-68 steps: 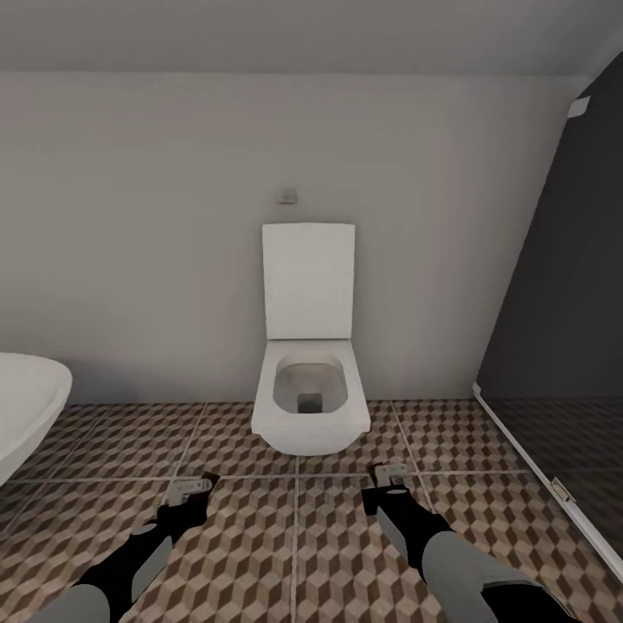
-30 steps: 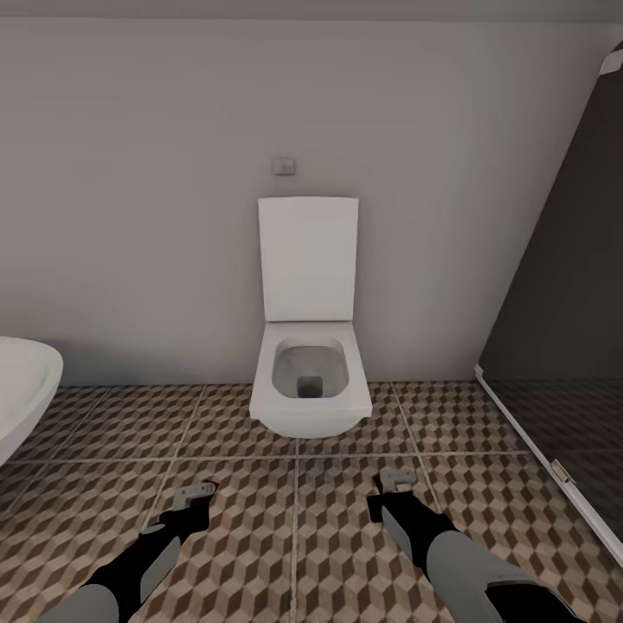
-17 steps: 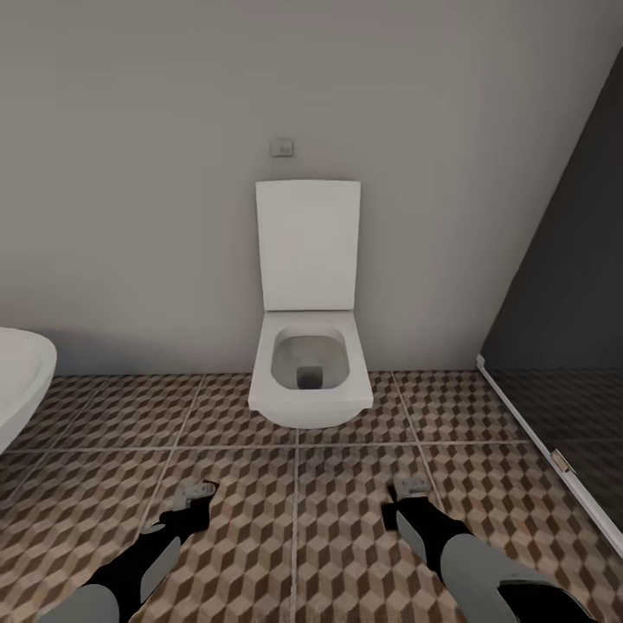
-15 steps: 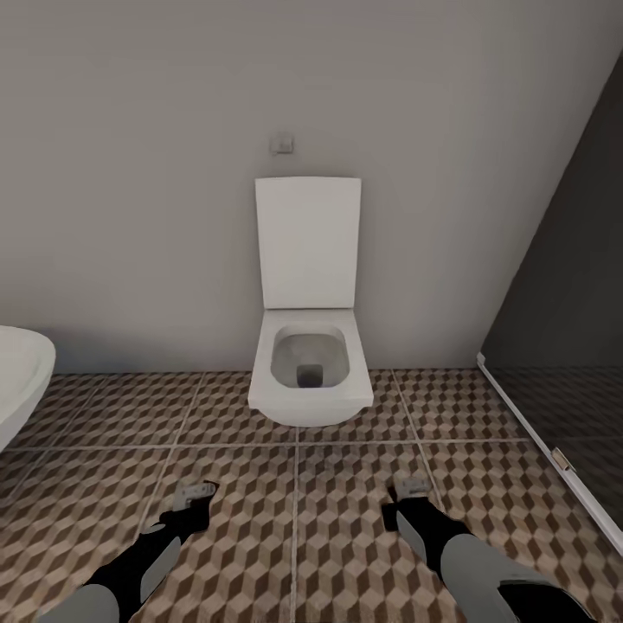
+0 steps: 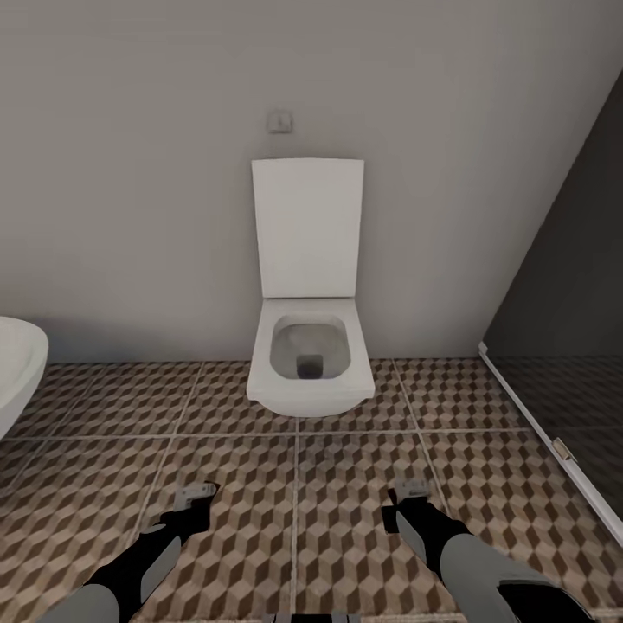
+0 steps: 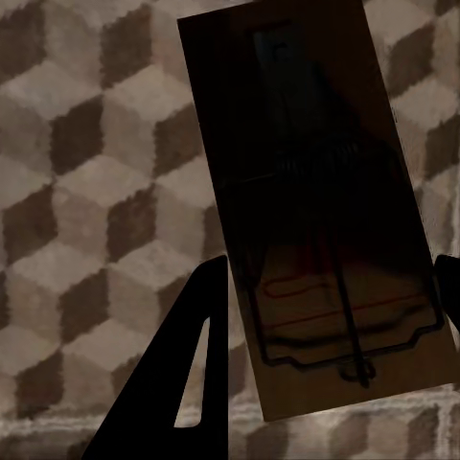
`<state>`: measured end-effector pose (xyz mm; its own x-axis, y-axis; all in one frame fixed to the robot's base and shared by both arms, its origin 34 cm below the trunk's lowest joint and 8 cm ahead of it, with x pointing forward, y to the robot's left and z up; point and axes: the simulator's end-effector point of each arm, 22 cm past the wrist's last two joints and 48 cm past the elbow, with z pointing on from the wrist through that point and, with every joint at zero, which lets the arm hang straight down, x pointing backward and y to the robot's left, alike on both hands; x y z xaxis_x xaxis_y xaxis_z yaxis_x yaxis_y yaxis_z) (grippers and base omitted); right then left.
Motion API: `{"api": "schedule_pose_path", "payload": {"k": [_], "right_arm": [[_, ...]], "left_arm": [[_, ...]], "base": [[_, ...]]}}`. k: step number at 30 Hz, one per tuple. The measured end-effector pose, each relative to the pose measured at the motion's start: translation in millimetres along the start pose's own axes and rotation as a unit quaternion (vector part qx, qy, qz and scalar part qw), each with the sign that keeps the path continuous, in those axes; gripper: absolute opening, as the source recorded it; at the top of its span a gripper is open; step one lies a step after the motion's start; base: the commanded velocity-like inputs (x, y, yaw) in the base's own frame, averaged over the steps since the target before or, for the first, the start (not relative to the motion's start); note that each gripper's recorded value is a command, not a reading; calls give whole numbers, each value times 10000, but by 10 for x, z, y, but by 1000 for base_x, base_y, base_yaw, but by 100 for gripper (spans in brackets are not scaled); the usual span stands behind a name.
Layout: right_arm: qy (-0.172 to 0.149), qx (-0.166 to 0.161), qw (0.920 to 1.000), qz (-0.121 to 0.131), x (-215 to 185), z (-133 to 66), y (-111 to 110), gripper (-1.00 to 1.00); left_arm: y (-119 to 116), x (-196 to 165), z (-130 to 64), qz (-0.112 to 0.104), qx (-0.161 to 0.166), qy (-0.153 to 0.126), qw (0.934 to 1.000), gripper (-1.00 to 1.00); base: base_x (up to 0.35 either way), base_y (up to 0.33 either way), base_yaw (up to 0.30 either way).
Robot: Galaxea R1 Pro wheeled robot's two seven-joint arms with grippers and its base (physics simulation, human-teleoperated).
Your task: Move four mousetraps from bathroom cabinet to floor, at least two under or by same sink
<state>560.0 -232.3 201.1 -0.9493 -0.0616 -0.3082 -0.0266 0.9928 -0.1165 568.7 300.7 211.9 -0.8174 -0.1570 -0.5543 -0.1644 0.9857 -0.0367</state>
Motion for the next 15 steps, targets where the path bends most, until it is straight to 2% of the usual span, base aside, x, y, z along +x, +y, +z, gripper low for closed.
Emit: {"api": "schedule_pose_path", "payload": {"k": [12, 15], "right_arm": [[229, -12, 9997, -36, 212, 182, 31, -100], [193, -12, 9998, -31, 196, 182, 32, -100]], "left_arm": [[29, 259, 124, 14, -33, 245, 9997, -100], [28, 258, 124, 15, -31, 245, 9997, -100]], "base": [[0, 0, 0], [0, 0, 0]]}}
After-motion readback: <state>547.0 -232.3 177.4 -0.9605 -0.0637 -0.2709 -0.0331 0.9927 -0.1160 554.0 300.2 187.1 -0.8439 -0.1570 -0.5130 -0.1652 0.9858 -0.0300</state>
